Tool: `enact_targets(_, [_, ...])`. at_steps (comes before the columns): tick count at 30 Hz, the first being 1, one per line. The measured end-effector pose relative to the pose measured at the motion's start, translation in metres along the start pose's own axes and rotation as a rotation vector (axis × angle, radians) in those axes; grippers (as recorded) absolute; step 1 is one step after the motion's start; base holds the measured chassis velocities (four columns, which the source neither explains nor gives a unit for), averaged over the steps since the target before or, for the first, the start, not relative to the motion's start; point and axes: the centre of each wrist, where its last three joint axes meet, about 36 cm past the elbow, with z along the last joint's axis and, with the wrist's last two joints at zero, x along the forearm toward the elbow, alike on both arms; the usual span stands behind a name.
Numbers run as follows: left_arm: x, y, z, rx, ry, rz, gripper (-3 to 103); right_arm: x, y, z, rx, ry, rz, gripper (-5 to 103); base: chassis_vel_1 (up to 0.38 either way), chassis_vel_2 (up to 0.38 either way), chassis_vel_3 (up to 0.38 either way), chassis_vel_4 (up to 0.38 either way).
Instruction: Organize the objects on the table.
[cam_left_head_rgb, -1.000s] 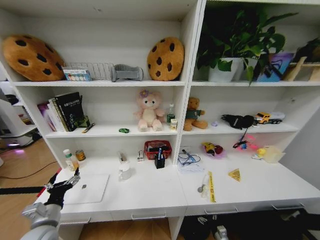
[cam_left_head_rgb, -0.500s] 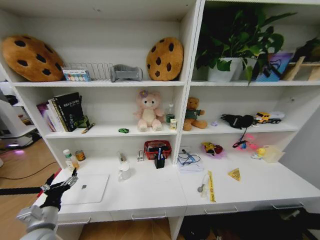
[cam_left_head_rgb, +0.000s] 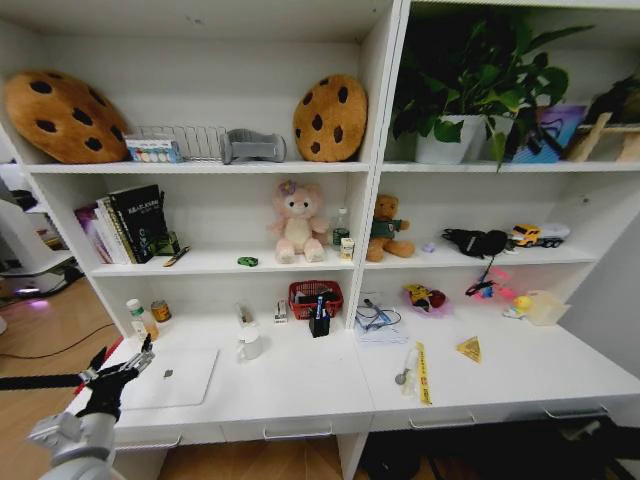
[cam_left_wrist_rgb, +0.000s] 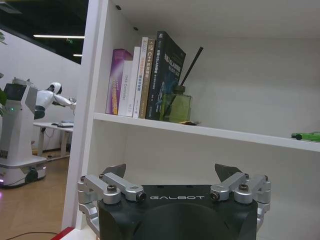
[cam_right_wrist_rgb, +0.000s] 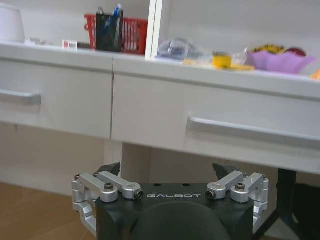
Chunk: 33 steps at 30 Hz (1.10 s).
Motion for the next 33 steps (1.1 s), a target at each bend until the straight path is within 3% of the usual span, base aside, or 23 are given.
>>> enact_targets(6, [-0.001,-0.004,0.002,0.007,0.004,0.008,100,-0.004,-0.006,-0.034,-0.012,-0.087,0.020,100,0.000,0.000,0.000,0.000])
enact_targets(17, [-0.002,-0.004,-0.002,-0.002,0.012,0.012,100,-0.027,-0.038,-0.165,0.007,-0.319,0.080,100,0.000,0.000,0.000,0.000])
enact_targets(24, [-0.002,-0.004,-0.002,-0.011,0.018,0.015,100,-0.037,-0.055,-0.207,0.015,-0.362,0.101,100,0.000,0.000,0.000,0.000])
enact_targets(33, [0.000,-0.006,-0.005,-0.063,0.027,0.091,100,-0.062,-0.073,-0.279,-0.022,-0.360,0.174,100,0.000,0.000,0.000,0.000])
